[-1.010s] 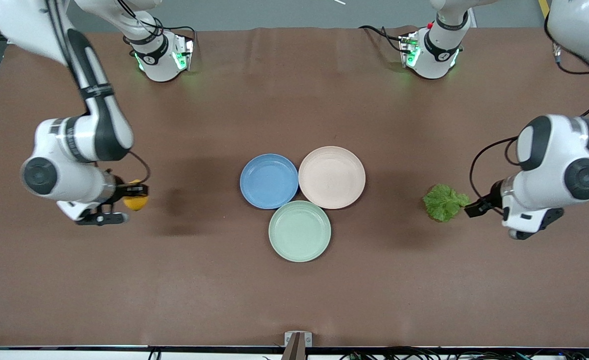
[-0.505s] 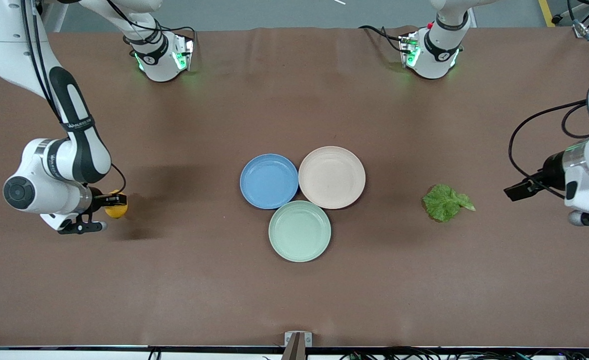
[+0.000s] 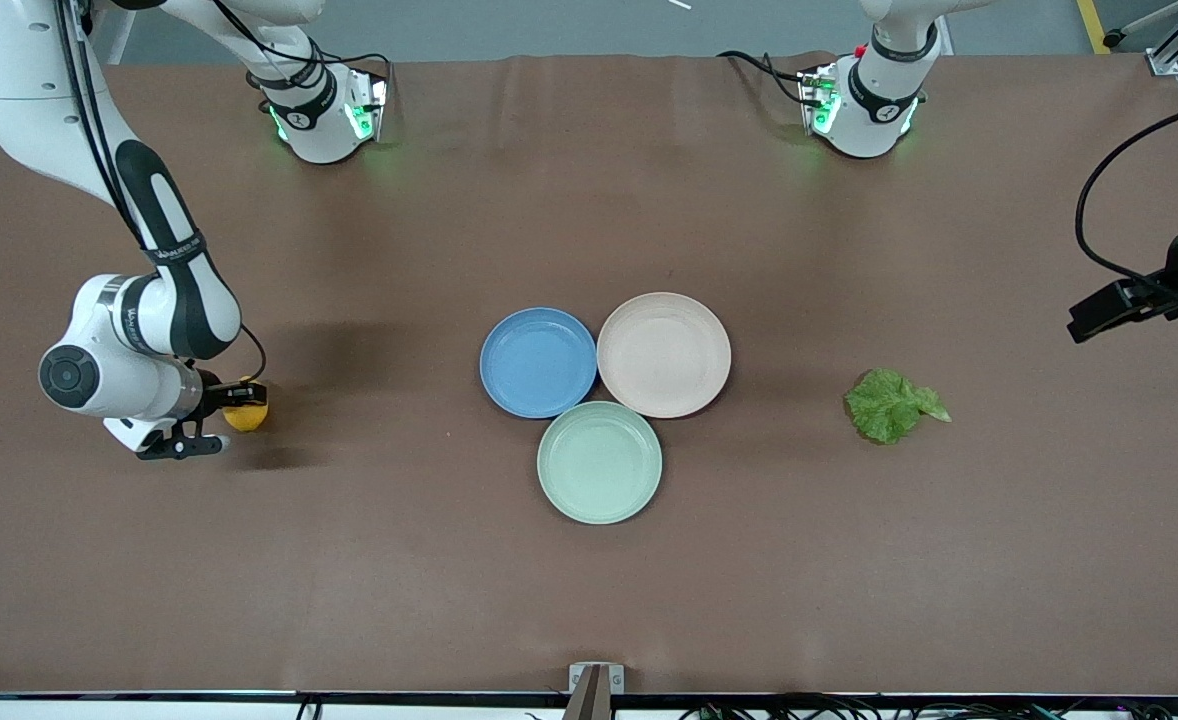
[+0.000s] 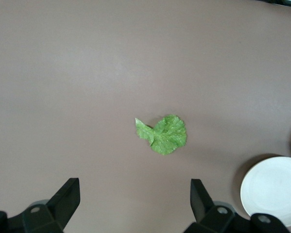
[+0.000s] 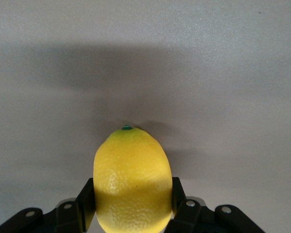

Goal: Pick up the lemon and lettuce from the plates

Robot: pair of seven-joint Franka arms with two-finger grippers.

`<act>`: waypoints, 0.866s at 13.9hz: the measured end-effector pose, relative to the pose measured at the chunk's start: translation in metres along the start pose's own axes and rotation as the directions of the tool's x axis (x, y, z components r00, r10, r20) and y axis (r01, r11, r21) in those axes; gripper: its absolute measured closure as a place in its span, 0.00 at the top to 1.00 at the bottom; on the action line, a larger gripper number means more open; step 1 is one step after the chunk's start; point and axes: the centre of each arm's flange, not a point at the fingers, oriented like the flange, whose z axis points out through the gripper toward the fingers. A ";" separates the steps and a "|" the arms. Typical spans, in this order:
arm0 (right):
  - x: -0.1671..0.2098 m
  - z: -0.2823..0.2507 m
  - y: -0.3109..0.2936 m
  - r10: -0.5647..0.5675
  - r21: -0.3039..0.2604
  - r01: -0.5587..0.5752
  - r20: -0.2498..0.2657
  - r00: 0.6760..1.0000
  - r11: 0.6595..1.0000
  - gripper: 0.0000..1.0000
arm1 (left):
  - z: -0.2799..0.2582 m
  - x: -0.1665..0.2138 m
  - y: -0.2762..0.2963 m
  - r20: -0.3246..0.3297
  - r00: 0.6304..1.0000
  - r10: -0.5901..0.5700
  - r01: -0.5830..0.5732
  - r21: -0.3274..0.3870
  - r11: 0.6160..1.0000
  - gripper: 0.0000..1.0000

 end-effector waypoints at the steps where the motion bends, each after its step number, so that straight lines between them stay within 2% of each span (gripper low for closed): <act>1: 0.000 0.000 0.000 0.000 0.000 0.000 0.000 1.000 1.000 0.64 | -0.002 -0.003 0.002 0.000 1.000 0.025 -0.025 0.000 1.000 1.00; 2: -0.001 0.000 0.000 0.001 0.000 -0.001 0.002 1.000 1.000 0.69 | -0.002 -0.007 0.004 0.003 0.999 0.043 -0.043 0.002 0.999 1.00; 5: -0.004 -0.036 0.000 0.007 -0.002 -0.007 -0.015 1.000 1.000 0.98 | 0.001 -0.025 0.002 0.022 0.998 0.052 -0.052 -0.009 0.999 1.00; 7: -0.017 -0.109 -0.003 0.010 -0.001 -0.010 -0.021 1.000 1.000 1.00 | 0.003 -0.042 -0.007 0.011 0.999 0.048 -0.047 -0.028 0.998 1.00; 10: -0.056 -0.226 -0.011 0.009 -0.003 -0.009 -0.043 0.999 1.000 1.00 | 0.008 -0.072 -0.010 0.027 0.999 0.043 -0.041 -0.066 0.997 1.00; 12: -0.082 -0.286 -0.020 0.001 -0.005 -0.001 -0.052 0.999 1.000 1.00 | 0.005 -0.082 -0.008 0.018 0.999 0.048 -0.046 -0.071 0.996 1.00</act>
